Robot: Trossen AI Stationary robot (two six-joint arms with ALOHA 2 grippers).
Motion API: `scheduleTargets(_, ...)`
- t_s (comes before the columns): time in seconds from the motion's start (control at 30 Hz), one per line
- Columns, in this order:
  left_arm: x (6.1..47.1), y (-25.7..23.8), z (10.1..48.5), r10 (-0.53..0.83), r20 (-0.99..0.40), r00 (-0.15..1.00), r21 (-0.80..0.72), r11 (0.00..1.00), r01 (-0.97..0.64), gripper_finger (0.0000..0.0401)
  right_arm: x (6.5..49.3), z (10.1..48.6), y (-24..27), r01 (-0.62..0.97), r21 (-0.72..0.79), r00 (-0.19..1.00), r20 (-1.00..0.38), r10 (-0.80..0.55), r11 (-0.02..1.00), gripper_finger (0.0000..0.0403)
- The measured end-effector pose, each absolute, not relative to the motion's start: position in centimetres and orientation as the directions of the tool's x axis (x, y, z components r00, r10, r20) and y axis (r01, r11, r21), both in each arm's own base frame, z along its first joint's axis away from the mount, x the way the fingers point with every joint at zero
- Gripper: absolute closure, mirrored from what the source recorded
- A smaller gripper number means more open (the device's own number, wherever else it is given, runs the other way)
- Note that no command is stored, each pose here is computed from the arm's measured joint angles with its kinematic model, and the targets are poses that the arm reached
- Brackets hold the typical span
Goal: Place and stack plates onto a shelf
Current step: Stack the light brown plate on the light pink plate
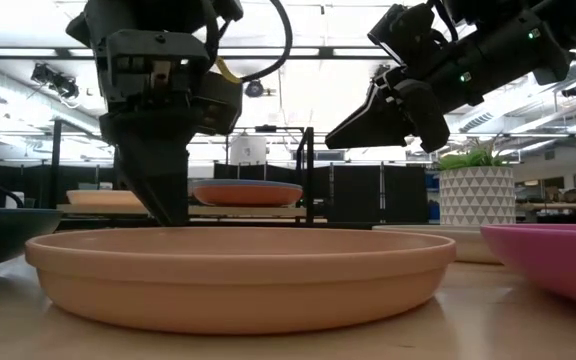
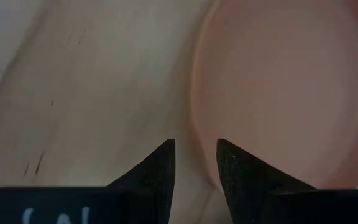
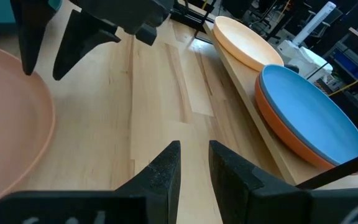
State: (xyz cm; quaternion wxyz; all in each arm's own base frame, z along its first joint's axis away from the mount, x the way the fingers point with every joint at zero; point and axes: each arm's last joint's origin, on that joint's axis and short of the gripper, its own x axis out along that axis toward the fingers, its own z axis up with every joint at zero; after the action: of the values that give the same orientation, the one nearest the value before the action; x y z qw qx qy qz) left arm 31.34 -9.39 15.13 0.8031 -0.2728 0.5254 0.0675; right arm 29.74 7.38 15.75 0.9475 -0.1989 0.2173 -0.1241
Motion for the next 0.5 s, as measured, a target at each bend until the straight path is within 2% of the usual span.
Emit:
scheduleTargets(0.23,31.3,-9.9,14.9,-0.137,-0.884,0.446,-0.333,0.856,-0.395,0.0278,29.7,15.8,7.4,0.149,-0.431,0.875,-0.362,-0.321,0.89,0.0314)
scheduleTargets(0.5,32.6,-10.6,14.2,-0.109,-0.93,0.352,-0.241,0.902,-0.358,0.031,29.8,15.8,7.4,0.143,-0.428,0.877,-0.364,-0.315,0.892,0.0314)
